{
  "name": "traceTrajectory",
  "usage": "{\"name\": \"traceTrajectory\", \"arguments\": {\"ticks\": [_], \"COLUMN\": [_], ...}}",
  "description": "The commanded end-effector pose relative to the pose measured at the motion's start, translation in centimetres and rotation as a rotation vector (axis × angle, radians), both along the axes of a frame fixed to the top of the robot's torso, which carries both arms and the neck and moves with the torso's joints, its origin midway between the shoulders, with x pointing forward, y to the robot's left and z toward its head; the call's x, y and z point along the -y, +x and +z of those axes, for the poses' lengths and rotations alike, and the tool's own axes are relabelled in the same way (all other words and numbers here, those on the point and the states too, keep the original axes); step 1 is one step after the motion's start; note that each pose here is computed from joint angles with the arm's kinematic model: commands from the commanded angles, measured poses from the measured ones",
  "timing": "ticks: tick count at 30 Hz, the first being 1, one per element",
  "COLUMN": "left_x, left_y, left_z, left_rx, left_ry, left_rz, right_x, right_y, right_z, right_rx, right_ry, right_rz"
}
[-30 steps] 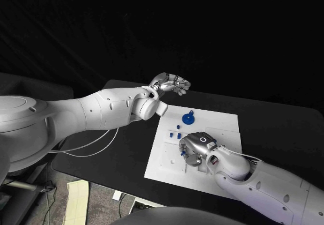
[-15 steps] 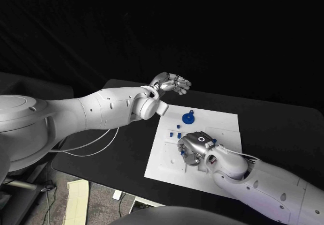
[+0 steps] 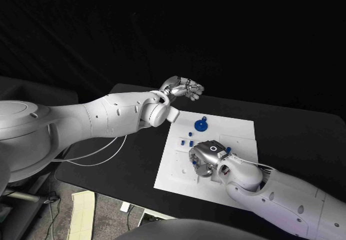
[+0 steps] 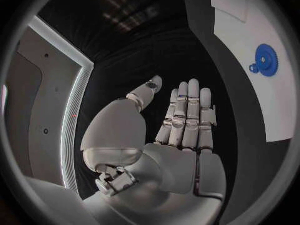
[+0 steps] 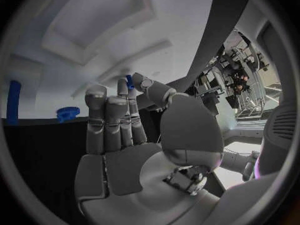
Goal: Assemble the parts on the task board
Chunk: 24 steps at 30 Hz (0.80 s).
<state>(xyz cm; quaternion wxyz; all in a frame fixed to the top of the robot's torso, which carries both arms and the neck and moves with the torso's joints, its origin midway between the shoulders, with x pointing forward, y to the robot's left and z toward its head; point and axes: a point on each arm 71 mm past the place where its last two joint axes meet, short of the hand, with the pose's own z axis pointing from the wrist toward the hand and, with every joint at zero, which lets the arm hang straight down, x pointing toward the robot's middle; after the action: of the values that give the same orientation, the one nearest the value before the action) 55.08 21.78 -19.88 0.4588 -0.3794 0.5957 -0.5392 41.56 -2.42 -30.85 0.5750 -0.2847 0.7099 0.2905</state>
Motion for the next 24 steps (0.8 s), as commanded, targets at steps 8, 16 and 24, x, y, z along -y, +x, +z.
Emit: {"name": "traceTrajectory", "arguments": {"ticks": [8,16,24], "left_x": [0.2,0.1,-0.1], "left_y": [0.00,0.02,0.04], "left_z": [0.15,0.11,0.10], "left_rx": [0.002,-0.002,-0.002], "left_ry": [-0.010,-0.009,-0.007], "left_rz": [-0.009,-0.010,-0.005], "right_x": [0.3,0.8,1.9], "right_y": [0.0,0.0,-0.3], "right_z": [-0.4,0.0,1.1], "right_rx": [-0.030,-0.017,-0.007], "right_ry": [0.026,0.082,0.141], "right_rz": [-0.009,-0.023,-0.036]}}
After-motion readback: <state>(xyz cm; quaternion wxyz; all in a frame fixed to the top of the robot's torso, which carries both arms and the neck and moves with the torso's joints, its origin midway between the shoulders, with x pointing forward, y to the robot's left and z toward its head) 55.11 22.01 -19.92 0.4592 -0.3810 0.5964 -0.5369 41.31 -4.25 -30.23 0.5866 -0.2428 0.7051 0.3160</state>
